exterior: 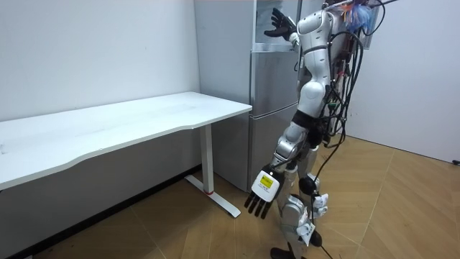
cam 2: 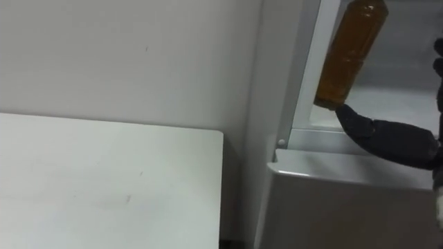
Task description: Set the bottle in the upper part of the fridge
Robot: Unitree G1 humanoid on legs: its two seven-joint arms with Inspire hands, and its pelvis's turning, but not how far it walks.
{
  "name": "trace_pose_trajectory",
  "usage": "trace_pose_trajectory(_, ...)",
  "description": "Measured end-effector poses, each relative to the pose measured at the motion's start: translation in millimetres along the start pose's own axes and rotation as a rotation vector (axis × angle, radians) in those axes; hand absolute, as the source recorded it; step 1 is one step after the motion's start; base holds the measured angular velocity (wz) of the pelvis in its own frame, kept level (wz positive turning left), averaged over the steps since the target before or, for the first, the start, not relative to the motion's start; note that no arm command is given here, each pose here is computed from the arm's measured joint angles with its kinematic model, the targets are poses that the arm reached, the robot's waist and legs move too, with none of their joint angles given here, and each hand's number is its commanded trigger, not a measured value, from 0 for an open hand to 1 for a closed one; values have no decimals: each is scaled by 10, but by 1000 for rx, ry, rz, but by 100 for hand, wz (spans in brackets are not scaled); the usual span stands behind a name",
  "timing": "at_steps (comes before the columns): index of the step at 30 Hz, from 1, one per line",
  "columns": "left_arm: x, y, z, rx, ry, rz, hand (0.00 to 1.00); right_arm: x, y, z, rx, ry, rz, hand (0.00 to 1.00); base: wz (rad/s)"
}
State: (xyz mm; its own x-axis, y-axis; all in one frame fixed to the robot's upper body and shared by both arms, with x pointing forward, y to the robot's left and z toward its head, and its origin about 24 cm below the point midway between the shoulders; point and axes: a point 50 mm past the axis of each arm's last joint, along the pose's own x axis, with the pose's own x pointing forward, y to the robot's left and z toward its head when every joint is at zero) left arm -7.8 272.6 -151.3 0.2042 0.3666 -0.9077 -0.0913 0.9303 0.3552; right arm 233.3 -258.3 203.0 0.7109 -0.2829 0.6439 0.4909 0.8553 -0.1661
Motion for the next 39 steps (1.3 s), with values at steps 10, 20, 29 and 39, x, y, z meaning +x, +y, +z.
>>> trace_pose_trajectory(10,-1,-34,-80,18,31,-11,0,-173,-38,-6,-75,-64,-85,0,-1)
trace_pose_trajectory(20,13,-48,-17,16,12,-9,0,-580,-124,-257,-103,122,-89,0,-8)
trace_pose_trajectory(29,30,-123,77,45,-15,-33,0,-1037,-175,-679,-147,372,-158,0,-10)
trace_pose_trajectory(39,28,-173,143,62,-66,-43,0,-1721,-236,-1226,-268,719,-206,0,-3)
